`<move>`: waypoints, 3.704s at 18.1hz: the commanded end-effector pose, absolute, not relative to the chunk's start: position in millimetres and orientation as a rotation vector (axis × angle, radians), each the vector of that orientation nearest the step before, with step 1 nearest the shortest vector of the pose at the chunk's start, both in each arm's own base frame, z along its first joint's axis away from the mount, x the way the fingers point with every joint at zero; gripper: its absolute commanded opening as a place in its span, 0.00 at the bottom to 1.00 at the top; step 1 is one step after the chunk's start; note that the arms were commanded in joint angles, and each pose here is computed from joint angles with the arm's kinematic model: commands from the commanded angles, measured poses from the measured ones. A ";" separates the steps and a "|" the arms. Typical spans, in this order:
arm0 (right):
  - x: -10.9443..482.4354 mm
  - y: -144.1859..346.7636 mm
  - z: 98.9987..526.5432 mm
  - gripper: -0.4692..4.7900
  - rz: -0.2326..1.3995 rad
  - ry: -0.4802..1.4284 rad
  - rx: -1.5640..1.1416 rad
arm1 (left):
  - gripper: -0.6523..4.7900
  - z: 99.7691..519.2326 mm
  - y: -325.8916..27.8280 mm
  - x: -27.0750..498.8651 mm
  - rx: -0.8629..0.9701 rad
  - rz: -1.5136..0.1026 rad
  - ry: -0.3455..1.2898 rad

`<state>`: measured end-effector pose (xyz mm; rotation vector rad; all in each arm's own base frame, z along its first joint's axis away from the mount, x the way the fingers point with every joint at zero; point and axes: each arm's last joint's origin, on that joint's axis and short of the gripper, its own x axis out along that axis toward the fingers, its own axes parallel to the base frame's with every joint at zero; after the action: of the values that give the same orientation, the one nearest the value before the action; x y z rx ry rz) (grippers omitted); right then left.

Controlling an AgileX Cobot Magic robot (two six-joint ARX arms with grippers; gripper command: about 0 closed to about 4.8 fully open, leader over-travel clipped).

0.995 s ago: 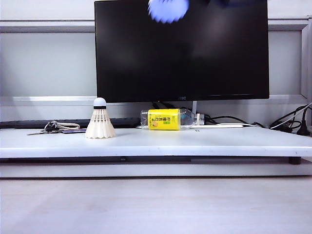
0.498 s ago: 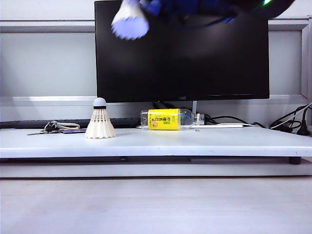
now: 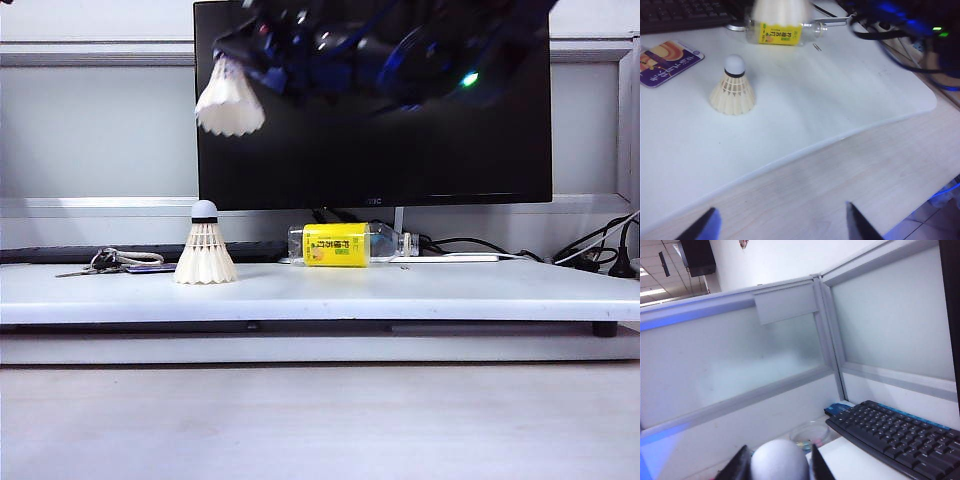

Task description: Stack the badminton balls on the table vertically.

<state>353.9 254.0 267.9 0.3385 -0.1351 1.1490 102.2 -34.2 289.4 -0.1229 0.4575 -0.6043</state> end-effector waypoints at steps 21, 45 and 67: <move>379.2 291.3 207.0 0.34 1.093 -0.082 0.277 | 0.74 289.4 -33.9 102.4 -0.091 -0.596 0.446; 380.4 292.8 196.8 0.44 1.087 -0.005 0.244 | 0.74 289.4 -33.9 102.4 -0.073 -0.601 0.440; 352.9 174.6 375.0 0.37 1.144 -0.239 0.174 | 0.74 309.0 -24.5 71.5 -0.068 -0.516 0.186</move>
<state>358.3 186.3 362.4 0.1849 -0.2521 1.1328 76.9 -26.4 305.8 -0.0700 0.2305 -0.5374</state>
